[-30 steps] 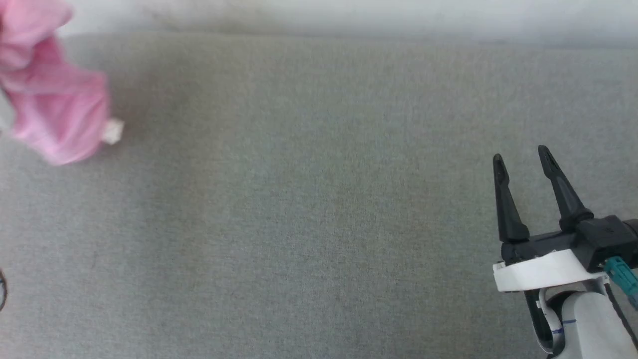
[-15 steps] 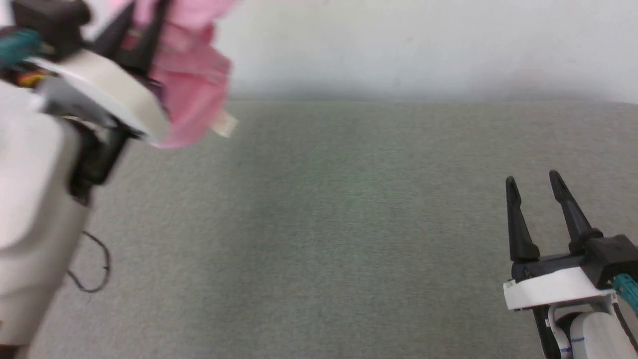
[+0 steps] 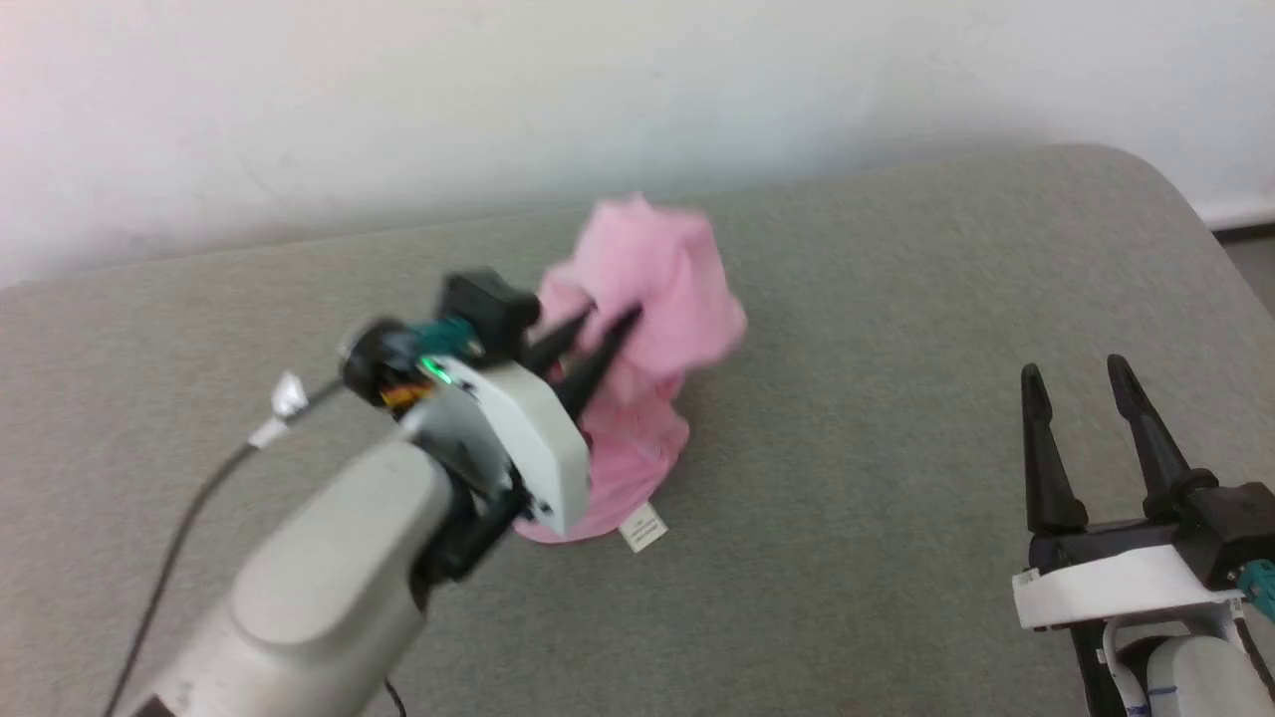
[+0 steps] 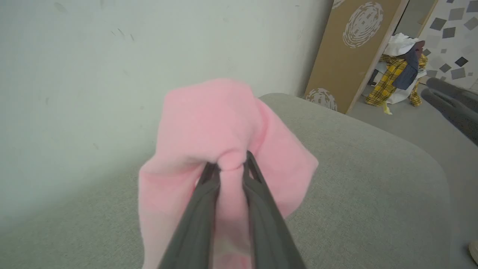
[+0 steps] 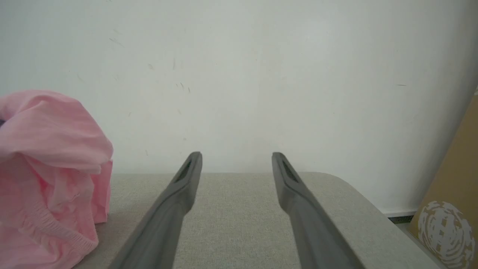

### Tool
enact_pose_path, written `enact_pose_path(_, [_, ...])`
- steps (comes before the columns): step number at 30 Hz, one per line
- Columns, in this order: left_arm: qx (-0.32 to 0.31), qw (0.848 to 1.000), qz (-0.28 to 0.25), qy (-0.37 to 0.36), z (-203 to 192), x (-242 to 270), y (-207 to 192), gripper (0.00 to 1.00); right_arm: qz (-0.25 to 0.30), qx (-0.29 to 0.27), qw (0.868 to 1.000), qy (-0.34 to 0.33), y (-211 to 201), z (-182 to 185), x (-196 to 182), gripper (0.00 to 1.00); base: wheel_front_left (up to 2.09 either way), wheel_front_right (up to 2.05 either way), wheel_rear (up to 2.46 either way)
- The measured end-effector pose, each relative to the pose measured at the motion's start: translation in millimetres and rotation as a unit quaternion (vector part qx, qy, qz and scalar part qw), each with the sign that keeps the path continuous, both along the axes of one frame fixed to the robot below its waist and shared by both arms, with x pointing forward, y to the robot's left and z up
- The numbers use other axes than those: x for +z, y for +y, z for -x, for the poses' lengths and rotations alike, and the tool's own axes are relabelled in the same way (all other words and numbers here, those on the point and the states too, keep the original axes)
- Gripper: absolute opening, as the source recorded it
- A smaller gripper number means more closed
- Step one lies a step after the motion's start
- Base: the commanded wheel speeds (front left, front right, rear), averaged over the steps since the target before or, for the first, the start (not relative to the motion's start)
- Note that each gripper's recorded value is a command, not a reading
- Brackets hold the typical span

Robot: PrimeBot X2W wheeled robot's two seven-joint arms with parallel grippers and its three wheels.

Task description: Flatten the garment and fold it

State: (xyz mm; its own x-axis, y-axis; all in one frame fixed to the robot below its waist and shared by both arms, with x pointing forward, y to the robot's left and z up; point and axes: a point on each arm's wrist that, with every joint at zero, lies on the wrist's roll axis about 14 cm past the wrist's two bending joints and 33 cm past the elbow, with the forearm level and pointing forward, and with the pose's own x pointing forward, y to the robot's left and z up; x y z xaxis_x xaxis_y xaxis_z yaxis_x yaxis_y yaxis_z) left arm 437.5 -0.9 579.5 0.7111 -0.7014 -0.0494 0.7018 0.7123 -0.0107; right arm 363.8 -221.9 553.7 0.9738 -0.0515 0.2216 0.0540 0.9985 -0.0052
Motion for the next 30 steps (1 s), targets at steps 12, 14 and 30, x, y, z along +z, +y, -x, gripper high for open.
enact_pose_path(12, [-0.079,0.971,-0.118,0.195,36.7,-161.5,-38.4,0.00,-0.009,-0.022,0.997,0.073,-13.3,0.0,-46.3,1.00,0.00,0.00,0.00])
enact_pose_path(14, [-0.082,0.970,-0.111,0.202,37.8,-167.6,-42.9,0.57,-0.011,-0.022,0.996,0.082,-12.6,-0.7,-52.2,1.00,0.00,0.00,0.00])
enact_pose_path(30, [0.019,0.995,0.009,0.101,27.8,-94.7,-3.1,1.00,-0.005,0.011,0.998,0.069,8.0,1.2,-45.2,1.00,0.00,0.00,0.00])
